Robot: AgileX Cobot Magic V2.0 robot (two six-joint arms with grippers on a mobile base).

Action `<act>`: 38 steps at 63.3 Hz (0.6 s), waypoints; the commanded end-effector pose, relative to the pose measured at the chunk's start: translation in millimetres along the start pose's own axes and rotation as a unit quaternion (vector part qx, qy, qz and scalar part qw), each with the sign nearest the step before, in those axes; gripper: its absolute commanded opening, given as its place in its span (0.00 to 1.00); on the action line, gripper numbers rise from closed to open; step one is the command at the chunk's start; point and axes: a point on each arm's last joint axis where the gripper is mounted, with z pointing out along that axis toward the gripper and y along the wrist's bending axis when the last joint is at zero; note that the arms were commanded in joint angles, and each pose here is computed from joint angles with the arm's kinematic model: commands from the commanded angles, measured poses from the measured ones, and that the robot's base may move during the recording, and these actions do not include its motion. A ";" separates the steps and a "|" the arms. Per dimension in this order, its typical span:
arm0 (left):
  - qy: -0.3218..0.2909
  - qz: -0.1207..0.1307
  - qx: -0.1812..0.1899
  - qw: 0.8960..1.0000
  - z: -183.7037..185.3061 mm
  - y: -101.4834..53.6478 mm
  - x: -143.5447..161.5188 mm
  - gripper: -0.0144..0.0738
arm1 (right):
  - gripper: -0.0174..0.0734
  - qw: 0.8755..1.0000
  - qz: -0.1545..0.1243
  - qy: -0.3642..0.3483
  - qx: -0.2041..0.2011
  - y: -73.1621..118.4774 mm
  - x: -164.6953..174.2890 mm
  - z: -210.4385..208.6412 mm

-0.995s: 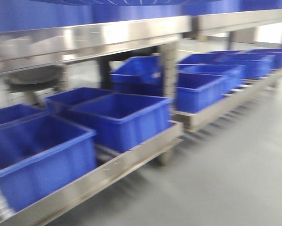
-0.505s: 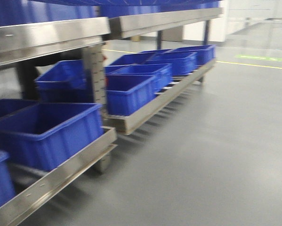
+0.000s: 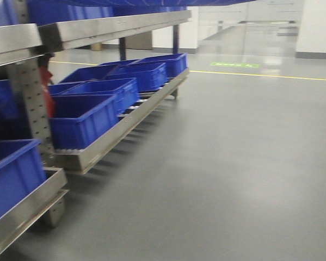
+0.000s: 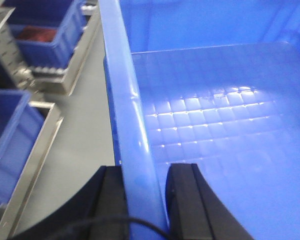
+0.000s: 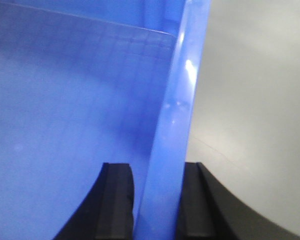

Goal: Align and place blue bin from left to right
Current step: 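Hold the bin in both grippers while the base drives away from the rack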

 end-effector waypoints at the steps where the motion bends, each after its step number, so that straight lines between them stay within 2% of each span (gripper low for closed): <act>1: -0.059 0.012 0.008 0.998 -11.9 0.1 -10.3 0.15 | 0.11 0.998 -0.022 -0.062 0.002 -2.6 -8.7 -15.6; 38: -0.059 0.012 0.008 0.998 -11.9 0.1 -10.3 0.15 | 0.11 0.998 -0.022 -0.062 0.002 -2.6 -8.7 -15.6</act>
